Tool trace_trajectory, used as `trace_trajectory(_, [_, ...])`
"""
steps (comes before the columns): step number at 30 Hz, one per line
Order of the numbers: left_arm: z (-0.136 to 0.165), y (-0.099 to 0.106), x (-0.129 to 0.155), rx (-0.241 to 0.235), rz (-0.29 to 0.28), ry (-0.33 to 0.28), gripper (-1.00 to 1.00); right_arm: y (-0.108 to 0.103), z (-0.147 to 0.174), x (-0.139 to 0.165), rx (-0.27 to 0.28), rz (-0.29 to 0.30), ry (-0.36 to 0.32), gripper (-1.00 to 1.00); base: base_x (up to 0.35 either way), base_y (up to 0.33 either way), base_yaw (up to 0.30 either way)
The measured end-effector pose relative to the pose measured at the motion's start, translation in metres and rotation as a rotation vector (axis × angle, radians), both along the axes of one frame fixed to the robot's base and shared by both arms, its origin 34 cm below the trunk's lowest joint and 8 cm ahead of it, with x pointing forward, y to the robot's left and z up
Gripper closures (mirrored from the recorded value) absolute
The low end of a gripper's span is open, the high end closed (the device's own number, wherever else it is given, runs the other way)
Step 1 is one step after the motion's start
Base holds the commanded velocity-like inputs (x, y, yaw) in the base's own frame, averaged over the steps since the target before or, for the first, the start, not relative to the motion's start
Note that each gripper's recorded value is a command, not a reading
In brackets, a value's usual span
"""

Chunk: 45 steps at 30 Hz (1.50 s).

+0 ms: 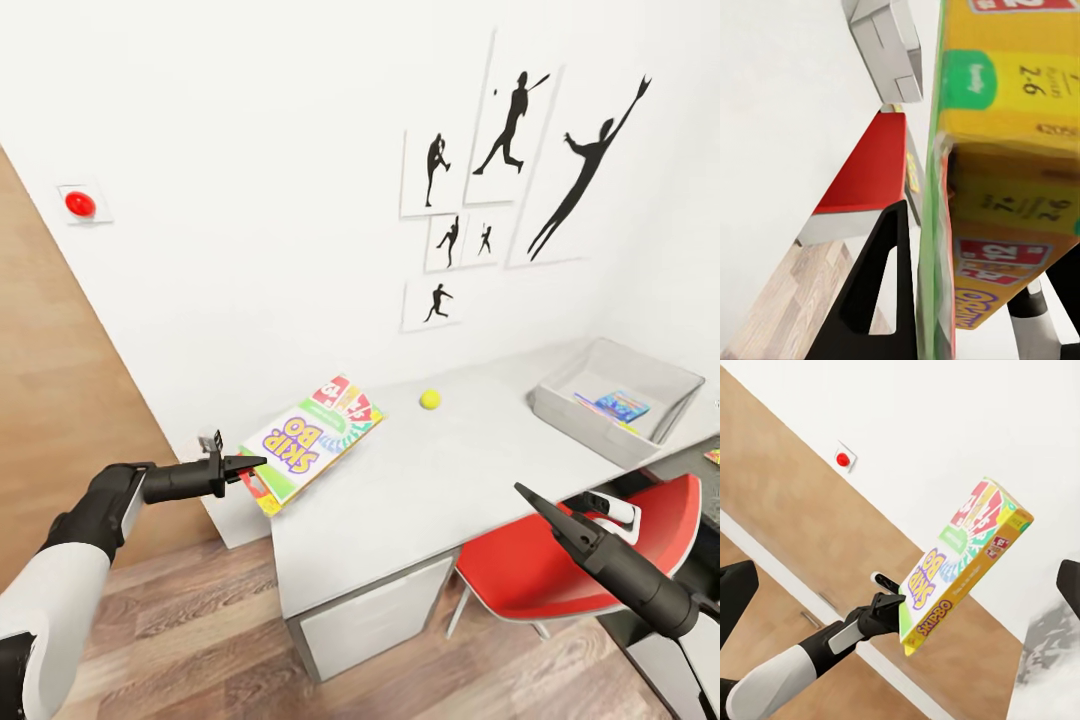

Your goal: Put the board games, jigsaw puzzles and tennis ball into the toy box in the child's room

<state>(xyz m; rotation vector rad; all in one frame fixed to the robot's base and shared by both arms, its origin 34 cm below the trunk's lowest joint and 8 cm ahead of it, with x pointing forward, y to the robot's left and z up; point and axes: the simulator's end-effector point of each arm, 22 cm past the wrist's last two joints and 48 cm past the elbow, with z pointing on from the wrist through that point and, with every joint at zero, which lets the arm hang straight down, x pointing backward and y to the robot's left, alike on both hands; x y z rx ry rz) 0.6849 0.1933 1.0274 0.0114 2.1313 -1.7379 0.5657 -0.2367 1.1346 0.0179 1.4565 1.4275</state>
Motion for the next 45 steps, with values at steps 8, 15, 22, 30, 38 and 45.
trace_trajectory(8, [0.007, 0.0, 0.0, 0.0, 0.0, -0.012, 1.0, 0.0, 0.005, -0.002, -0.001, 0.001, -0.012, -1.0, 0.0, 0.0, -0.12])
trace_trajectory(15, [0.013, 0.0, -0.001, 0.0, 0.0, -0.023, 1.0, 0.0, 0.01, -0.003, -0.001, 0.0, -0.023, -1.0, 0.0, 0.0, -0.111])
trace_trajectory(22, [0.019, 0.0, -0.001, 0.0, 0.001, -0.034, 1.0, 0.001, 0.017, -0.007, 0.006, 0.01, -0.044, -1.0, 0.0, 0.0, -0.108])
trace_trajectory(30, [0.027, 0.0, -0.002, 0.0, 0.0, -0.047, 1.0, 0.0, 0.025, -0.011, 0.009, 0.014, -0.063, -1.0, 0.0, 0.0, -0.107])
trace_trajectory(38, [0.034, 0.0, -0.002, 0.001, -0.001, -0.06, 1.0, 0.0, 0.032, -0.014, 0.013, 0.017, -0.083, -1.0, 0.0, 0.0, -0.107])
trace_trajectory(45, [0.04, -0.001, -0.003, 0.0, -0.002, -0.073, 1.0, 0.0, 0.038, -0.017, 0.015, 0.021, -0.098, -1.0, 0.0, 0.0, -0.107])
